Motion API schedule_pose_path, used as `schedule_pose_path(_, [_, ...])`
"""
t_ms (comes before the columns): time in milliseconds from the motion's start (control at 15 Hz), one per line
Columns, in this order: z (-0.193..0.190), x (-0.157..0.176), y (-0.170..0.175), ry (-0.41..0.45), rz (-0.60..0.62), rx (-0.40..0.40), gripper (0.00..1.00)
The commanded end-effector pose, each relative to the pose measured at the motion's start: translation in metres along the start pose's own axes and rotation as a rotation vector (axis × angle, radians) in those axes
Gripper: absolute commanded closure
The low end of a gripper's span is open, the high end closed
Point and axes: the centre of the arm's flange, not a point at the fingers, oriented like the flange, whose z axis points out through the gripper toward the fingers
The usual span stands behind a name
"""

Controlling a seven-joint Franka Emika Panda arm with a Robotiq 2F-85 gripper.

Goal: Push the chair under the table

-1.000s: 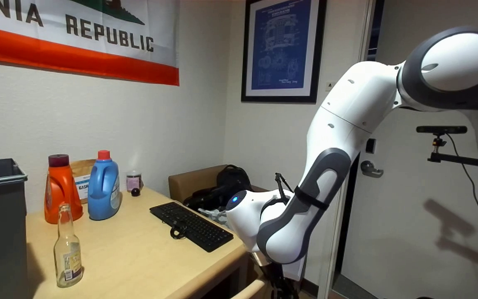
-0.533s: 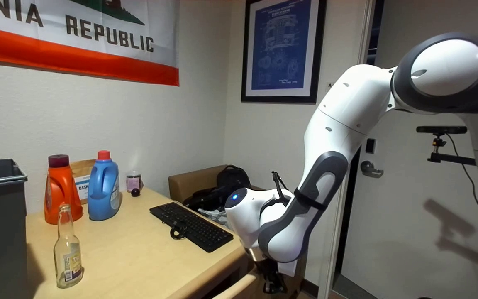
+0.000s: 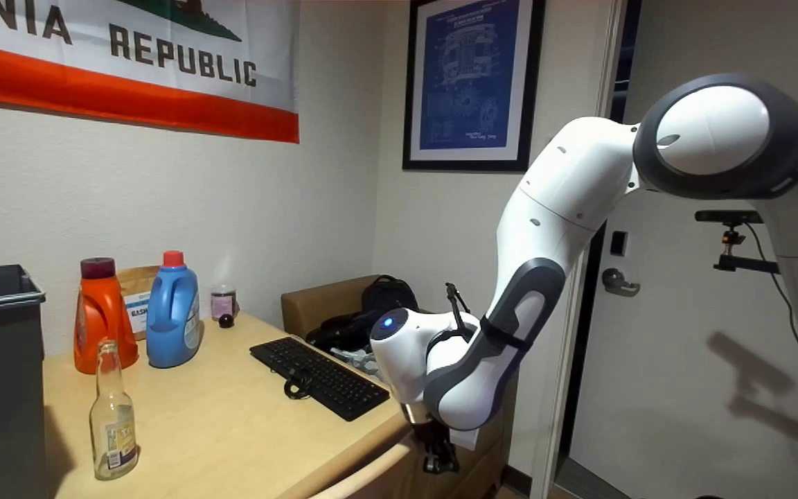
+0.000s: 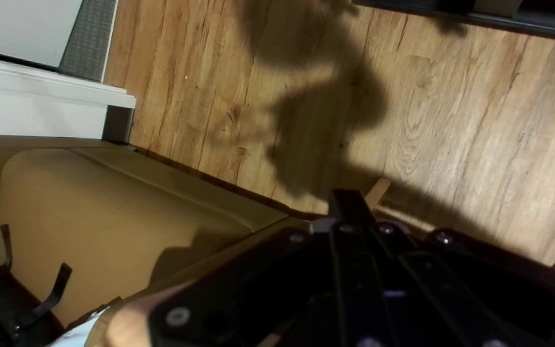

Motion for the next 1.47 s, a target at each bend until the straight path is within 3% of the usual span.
schedule_pose_path(0, [-0.004, 0.054, 0.004, 0.103, -0.003, -0.02, 1.0])
schedule_pose_path(800, [-0.014, 0.08, 0.021, 0.139, 0.023, -0.041, 1.0])
schedule_pose_path(1000, [-0.012, 0.072, 0.02, 0.122, 0.015, -0.054, 1.0])
schedule_pose_path(1200, [-0.005, 0.039, 0.015, 0.068, -0.027, -0.064, 1.0])
schedule_pose_path(1267, [-0.003, 0.026, 0.014, 0.056, -0.031, -0.054, 0.74])
schedule_pose_path(1400, [0.0, 0.0, 0.011, 0.048, -0.036, -0.046, 0.66])
